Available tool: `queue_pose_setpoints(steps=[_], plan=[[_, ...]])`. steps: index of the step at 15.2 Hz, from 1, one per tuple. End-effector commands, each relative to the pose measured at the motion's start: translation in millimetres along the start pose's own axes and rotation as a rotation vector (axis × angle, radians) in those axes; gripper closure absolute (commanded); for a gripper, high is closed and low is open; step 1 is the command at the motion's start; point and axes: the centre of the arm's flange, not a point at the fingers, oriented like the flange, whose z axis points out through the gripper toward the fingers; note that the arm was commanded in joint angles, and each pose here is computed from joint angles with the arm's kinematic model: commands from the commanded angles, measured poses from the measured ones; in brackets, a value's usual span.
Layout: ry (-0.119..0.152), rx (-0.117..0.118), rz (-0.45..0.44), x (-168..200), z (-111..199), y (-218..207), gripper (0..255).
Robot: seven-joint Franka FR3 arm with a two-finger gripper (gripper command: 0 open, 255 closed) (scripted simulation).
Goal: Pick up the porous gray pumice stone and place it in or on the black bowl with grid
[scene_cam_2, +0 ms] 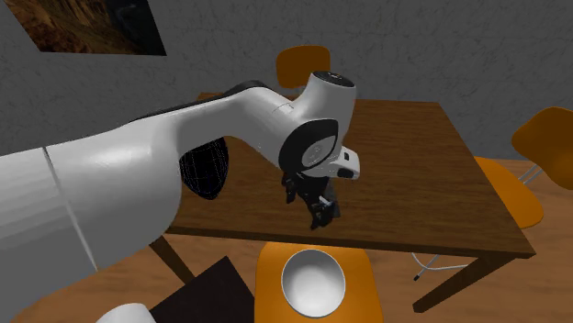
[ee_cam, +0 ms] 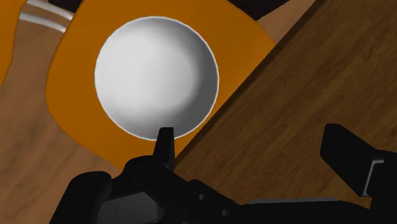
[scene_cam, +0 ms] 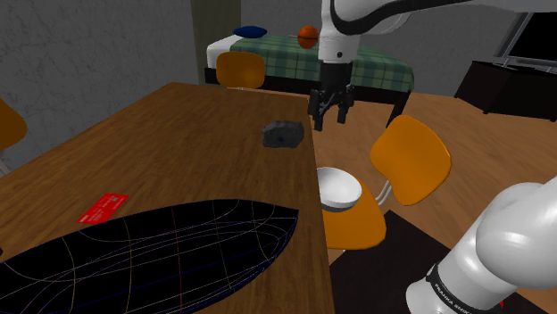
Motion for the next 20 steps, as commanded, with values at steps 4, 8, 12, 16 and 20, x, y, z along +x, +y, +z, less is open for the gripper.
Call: queue_pose_setpoints(steps=[4,8,12,16,20], plan=[[0.013,-0.026,0.021,63.3,0.2,-4.3,0],[0.023,-0.047,0.037,114.7,1.2,-7.9,0],[0.026,-0.052,0.041,128.2,12.0,-8.2,0],[0.026,-0.052,0.042,128.8,33.1,-7.1,0],[0.026,-0.052,0.042,129.0,41.4,-6.6,0]])
